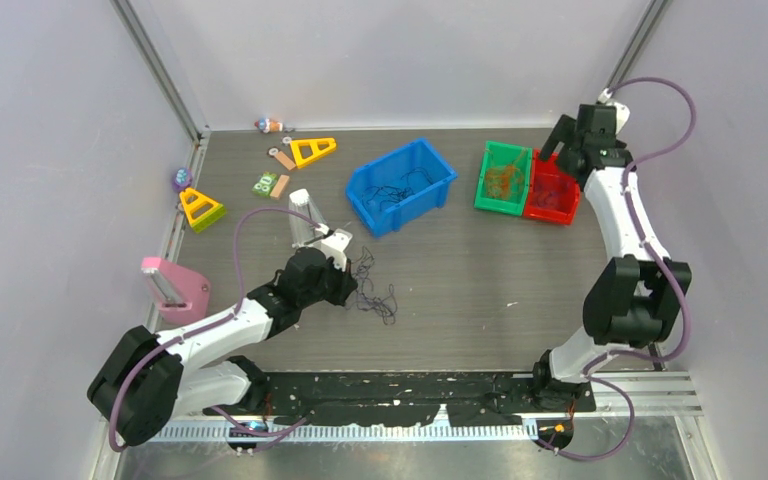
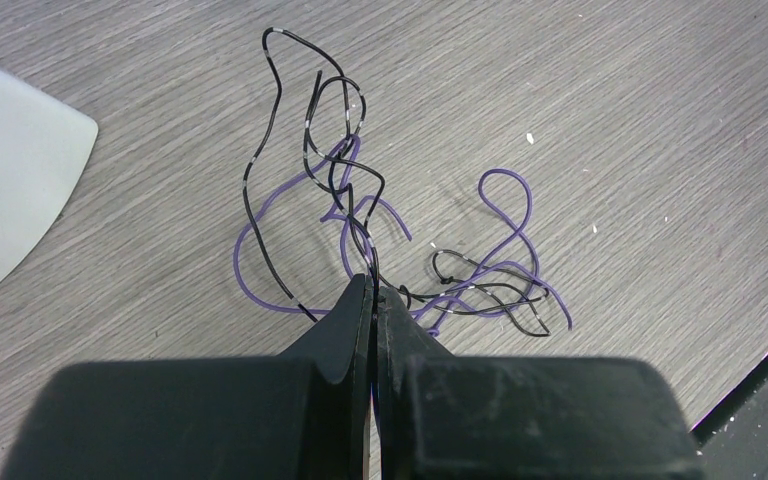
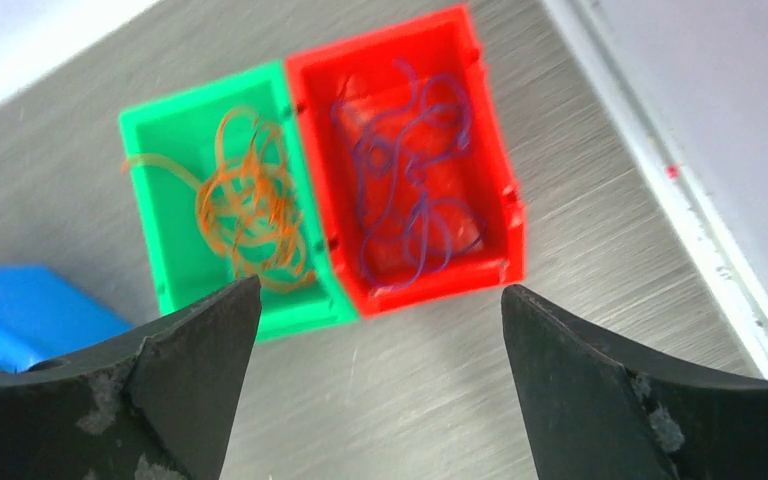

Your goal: Untangle the cables

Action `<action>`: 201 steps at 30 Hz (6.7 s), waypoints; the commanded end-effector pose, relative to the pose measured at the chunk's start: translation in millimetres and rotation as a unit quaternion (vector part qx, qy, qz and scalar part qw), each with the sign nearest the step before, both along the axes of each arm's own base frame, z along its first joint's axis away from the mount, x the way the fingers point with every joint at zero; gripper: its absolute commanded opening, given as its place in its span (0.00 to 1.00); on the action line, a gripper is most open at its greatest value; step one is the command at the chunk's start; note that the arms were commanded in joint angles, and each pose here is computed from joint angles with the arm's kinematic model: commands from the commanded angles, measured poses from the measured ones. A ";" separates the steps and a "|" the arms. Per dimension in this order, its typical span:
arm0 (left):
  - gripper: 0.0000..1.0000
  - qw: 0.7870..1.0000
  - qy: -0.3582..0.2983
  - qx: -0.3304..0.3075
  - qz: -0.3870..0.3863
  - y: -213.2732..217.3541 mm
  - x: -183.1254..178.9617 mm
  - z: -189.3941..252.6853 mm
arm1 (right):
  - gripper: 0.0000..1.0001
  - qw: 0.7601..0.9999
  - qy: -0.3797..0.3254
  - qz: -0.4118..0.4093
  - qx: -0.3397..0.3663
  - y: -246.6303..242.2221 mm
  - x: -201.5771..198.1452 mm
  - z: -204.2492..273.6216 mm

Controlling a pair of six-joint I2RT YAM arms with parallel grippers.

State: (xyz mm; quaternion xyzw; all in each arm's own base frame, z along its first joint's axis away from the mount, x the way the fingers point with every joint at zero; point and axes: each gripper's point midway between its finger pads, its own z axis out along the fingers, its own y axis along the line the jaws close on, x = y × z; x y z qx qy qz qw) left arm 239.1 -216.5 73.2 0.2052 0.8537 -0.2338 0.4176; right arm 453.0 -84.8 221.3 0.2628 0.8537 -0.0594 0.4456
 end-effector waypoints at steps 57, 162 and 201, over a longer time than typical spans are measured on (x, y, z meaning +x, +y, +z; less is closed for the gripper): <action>0.72 0.995 0.019 -0.046 -0.088 -35.4 -9.8 11.6 | 0.19 0.869 0.048 0.472 0.140 358.5 -249.6 -162.7; 0.00 0.959 -0.142 -0.106 0.220 91.0 22.2 121.2 | 0.94 0.810 -0.075 0.580 0.048 315.1 -232.4 -74.8; 0.00 0.810 -0.167 -0.083 0.556 223.0 -5.3 113.6 | 0.05 0.958 -0.083 0.257 0.095 222.5 -192.3 -120.2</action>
